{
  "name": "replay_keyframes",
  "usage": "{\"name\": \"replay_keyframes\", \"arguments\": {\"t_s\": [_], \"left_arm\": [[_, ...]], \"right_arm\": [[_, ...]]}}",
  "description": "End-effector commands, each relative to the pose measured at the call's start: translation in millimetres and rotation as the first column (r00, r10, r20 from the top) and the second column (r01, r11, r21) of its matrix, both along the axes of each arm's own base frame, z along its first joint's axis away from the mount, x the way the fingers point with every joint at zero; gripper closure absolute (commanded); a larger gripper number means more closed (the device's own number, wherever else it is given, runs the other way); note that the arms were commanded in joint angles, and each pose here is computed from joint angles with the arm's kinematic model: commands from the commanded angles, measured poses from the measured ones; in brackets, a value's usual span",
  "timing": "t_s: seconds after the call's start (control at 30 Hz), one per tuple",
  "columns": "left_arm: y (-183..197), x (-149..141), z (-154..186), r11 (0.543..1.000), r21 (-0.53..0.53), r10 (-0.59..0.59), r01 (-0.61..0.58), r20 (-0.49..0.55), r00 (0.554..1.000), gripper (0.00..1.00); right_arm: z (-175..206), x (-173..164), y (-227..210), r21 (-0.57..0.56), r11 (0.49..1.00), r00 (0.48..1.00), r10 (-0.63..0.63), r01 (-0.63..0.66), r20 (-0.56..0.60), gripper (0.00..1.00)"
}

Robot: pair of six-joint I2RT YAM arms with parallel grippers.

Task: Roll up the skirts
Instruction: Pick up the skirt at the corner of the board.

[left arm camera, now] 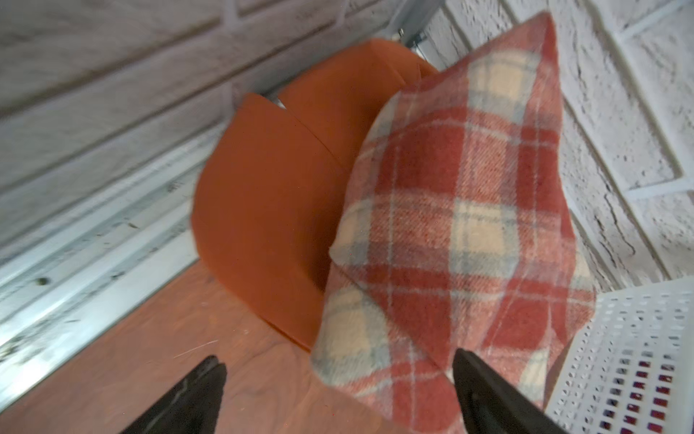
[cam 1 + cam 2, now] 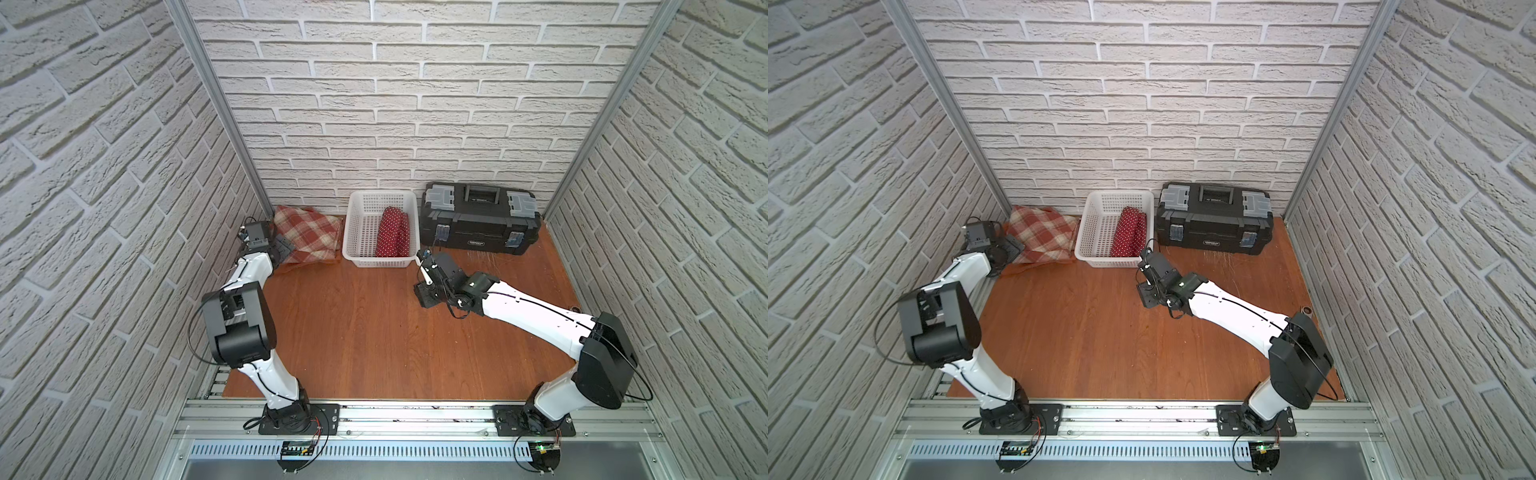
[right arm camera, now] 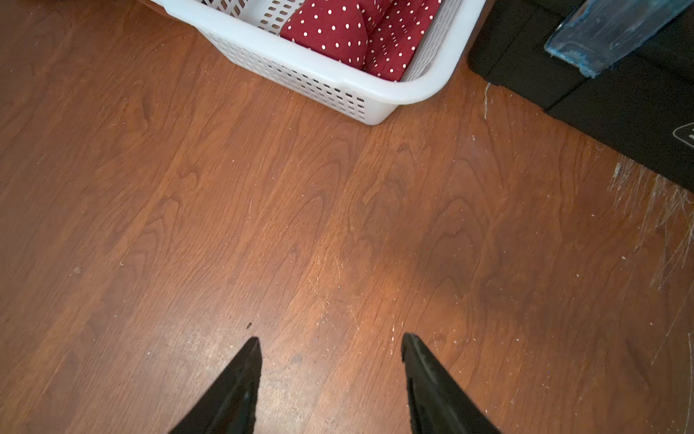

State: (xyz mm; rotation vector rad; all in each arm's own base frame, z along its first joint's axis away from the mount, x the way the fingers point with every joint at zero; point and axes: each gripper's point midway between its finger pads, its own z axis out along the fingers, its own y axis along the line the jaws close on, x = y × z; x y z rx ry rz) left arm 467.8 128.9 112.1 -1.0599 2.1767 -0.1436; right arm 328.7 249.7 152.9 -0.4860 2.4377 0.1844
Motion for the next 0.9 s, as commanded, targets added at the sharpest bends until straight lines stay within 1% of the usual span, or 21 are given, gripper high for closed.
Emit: {"name": "replay_keyframes", "arguments": {"t_s": [0.0,0.07,0.1,0.17,0.23,0.27,0.33,0.37,0.5,0.63,0.7,0.8,0.87], "left_arm": [[-16.1,15.9,-0.4,0.998,-0.039,-0.04,0.042,0.051,0.998,0.02],[-18.5,17.3,-4.4,0.998,-0.034,-0.043,0.045,0.052,0.998,0.03],[-19.4,19.2,-7.2,0.998,-0.04,-0.048,0.05,0.056,0.997,0.07],[-21.8,23.9,-9.9,0.997,-0.049,-0.058,0.062,0.076,0.995,0.22],[-22.6,26.6,-7.2,0.997,-0.053,-0.057,0.063,0.113,0.992,0.42],[-24.2,27.3,-3.8,0.996,-0.056,-0.059,0.067,0.133,0.989,0.55],[-26.2,26.5,5.1,0.996,-0.054,-0.057,0.066,0.158,0.986,0.89],[-27.2,25.5,10.7,0.997,-0.049,-0.056,0.065,0.169,0.984,1.0],[-29.6,26.5,46.3,0.996,-0.007,-0.08,0.084,0.216,0.973,1.0],[-39.6,25.6,110.5,0.991,0.058,-0.129,0.117,0.316,0.94,1.0],[-49.1,23.6,141.7,0.985,0.096,-0.168,0.143,0.346,0.923,1.0],[-66.9,15.2,179.3,0.975,0.131,-0.217,0.179,0.395,0.893,1.0],[-79.6,3.1,205.5,0.964,0.182,-0.256,0.196,0.419,0.871,1.0]], "right_arm": [[17.8,-0.6,1.8,0.04,0.999,0.998,0.003,-0.005,0.057,0.39],[16.1,-0.3,-1.2,0.03,1.0,0.998,-0.003,0.001,0.062,0.39],[14.1,-0.4,-1.6,0.024,1.0,0.998,-0.003,0.002,0.061,0.39],[10.3,0.7,-2.5,0.013,1.0,0.998,-0.007,0.006,0.054,0.39],[7.1,0.8,-2.1,0.007,1.0,0.999,-0.006,0.006,0.046,0.4],[6.6,0.8,-2.2,0.009,1.0,0.999,-0.007,0.007,0.044,0.4],[6.5,0.6,-1.7,0.014,1.0,0.999,-0.008,0.007,0.044,0.41],[6.9,0.0,-1.2,0.016,1.0,0.999,-0.007,0.006,0.045,0.41],[7.4,-0.1,0.2,0.024,1.0,0.999,-0.006,0.005,0.043,0.42],[8.1,-0.5,2.8,0.037,0.999,0.999,-0.003,0.001,0.04,0.43],[9.2,-0.4,3.4,0.046,0.999,0.999,-0.005,0.003,0.039,0.43],[11.4,-1.3,3.9,0.061,0.998,0.999,-0.007,0.004,0.042,0.45],[13.3,-1.7,3.7,0.064,0.998,0.999,-0.008,0.005,0.047,0.45]]}}
